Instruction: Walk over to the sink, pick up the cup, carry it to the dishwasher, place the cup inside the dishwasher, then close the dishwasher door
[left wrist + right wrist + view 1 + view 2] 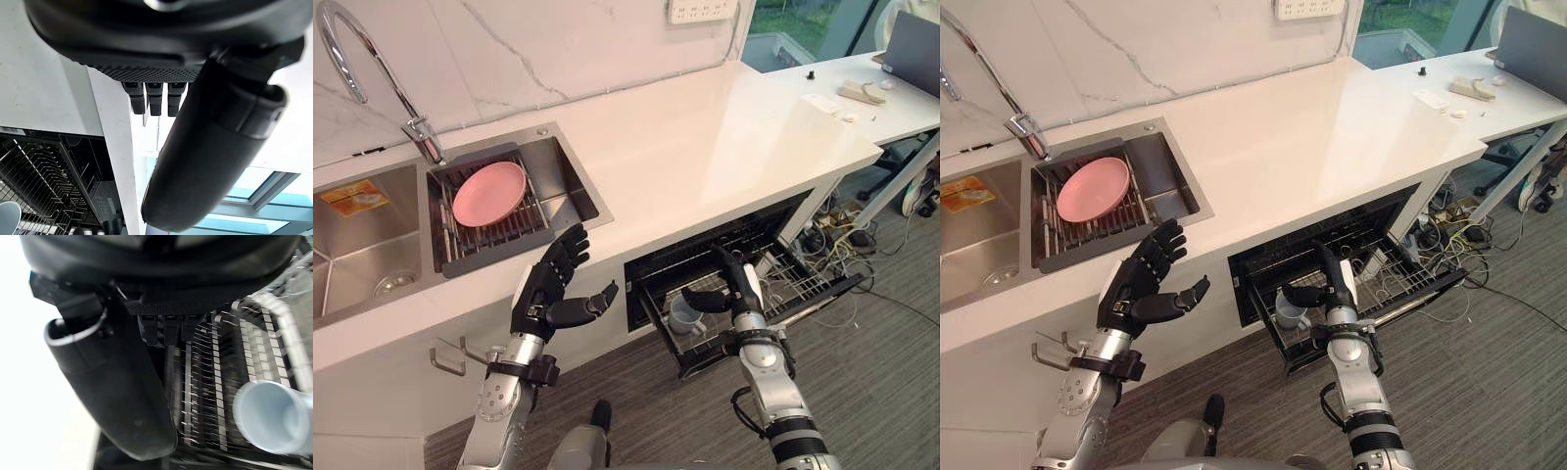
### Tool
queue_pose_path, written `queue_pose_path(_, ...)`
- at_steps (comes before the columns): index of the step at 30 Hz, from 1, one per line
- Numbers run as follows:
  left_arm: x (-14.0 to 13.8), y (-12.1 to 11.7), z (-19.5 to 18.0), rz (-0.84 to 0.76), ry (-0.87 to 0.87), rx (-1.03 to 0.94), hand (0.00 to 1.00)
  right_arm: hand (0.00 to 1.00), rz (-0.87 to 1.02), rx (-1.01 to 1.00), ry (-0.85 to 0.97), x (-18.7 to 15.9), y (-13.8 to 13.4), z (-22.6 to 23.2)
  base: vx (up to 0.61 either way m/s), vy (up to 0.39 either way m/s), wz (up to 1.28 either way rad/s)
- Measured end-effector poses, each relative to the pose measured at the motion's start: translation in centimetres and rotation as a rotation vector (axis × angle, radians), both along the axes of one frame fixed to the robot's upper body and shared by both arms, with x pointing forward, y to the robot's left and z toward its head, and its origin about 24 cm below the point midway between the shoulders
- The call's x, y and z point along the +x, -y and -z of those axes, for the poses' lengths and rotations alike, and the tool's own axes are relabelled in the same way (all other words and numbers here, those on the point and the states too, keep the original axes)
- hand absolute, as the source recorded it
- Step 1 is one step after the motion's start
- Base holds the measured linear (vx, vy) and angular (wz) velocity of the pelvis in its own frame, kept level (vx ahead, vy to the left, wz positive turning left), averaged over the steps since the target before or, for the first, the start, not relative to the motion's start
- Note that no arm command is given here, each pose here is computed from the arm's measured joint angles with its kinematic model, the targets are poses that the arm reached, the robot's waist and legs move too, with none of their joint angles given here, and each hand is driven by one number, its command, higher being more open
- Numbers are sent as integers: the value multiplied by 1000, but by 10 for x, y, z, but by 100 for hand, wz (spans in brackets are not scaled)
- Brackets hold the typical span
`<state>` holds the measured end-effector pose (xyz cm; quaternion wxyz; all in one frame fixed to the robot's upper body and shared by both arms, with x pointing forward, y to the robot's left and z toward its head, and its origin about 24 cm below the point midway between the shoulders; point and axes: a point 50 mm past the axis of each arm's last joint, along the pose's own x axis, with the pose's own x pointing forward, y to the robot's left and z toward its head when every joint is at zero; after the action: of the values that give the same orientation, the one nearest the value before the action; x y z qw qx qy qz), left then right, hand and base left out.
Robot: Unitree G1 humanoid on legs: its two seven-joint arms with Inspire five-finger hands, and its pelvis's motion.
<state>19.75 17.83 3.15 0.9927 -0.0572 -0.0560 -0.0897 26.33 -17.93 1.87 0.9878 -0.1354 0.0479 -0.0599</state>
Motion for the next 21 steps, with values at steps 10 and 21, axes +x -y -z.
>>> queue_pose_path(10, -67, 58, 71, 346, -504, -70, 90, 90, -16, 15, 75, 1, 1, -15, -8, 5, 1)
queue_pose_path(21, -55, 72, 61, 379, -409, -34, 90, 90, -17, 40, 11, -12, 2, 2, -25, -24, -2)
